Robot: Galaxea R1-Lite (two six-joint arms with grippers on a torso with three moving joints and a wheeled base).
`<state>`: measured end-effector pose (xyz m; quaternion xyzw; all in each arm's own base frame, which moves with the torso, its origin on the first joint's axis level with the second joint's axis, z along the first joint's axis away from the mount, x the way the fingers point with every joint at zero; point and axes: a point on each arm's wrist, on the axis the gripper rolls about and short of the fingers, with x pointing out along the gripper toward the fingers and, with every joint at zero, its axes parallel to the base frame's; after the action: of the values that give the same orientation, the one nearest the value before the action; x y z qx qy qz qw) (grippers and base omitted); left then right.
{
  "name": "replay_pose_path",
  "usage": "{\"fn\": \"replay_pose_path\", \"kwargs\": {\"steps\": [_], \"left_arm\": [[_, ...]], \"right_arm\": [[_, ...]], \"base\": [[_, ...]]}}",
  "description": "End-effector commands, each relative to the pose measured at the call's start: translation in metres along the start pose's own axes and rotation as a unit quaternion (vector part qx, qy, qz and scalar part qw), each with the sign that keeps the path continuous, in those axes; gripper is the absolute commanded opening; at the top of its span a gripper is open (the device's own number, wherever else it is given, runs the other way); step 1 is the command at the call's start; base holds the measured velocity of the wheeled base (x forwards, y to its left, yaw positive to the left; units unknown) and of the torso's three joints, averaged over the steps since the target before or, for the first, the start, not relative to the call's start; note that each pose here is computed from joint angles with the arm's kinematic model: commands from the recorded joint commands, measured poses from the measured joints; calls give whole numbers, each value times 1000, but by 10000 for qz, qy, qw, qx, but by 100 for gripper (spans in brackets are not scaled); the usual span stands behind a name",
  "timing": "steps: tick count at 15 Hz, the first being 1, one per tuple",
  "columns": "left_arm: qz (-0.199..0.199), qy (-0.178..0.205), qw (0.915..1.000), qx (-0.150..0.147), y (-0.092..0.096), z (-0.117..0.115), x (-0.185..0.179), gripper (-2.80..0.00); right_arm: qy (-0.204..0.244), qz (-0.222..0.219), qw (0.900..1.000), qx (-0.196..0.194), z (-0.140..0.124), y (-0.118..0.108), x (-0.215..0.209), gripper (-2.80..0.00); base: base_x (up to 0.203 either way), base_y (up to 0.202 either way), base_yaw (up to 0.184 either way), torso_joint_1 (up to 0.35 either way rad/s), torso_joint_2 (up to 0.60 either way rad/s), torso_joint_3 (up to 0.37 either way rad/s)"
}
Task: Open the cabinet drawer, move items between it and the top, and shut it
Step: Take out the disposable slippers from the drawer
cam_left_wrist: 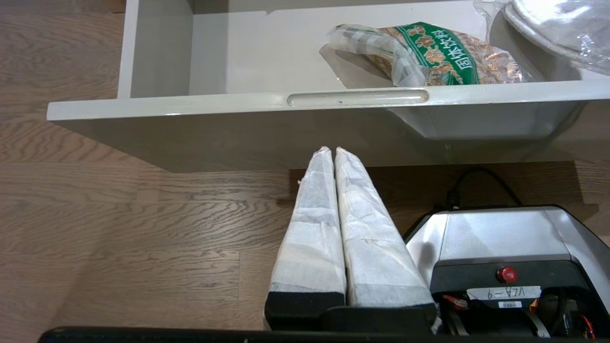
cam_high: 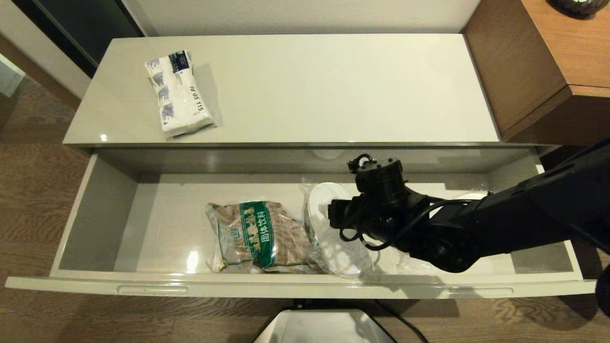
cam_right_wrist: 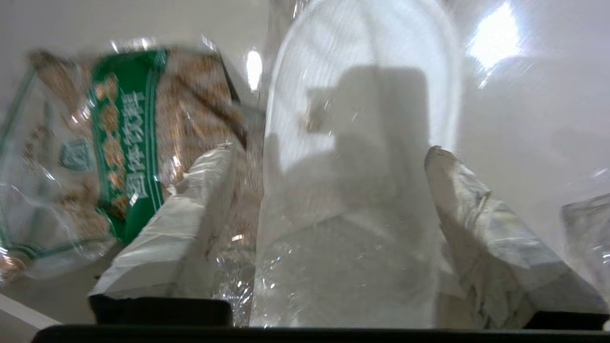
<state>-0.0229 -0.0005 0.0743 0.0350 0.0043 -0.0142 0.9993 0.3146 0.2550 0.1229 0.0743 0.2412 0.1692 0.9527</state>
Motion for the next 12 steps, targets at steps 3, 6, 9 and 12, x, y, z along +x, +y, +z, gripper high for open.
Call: {"fn": "replay_pose_path", "kwargs": {"steps": [3, 6, 9, 12], "left_arm": [[1, 14, 10000, 2, 0, 0, 0, -280], [2, 9, 10000, 2, 0, 0, 0, -280], [2, 9, 10000, 2, 0, 0, 0, -280], [1, 14, 10000, 2, 0, 0, 0, -280]], "right_arm": [[304, 31, 9994, -155, -26, 12, 17, 0], [262, 47, 9996, -135, -27, 13, 20, 0], [294, 34, 9995, -123, -31, 12, 23, 0], [370, 29, 9992, -114, -35, 10, 26, 0]], "base": [[0, 0, 0, 0, 0, 0], [0, 0, 0, 0, 0, 0], [0, 0, 0, 0, 0, 0], [0, 0, 0, 0, 0, 0]]}}
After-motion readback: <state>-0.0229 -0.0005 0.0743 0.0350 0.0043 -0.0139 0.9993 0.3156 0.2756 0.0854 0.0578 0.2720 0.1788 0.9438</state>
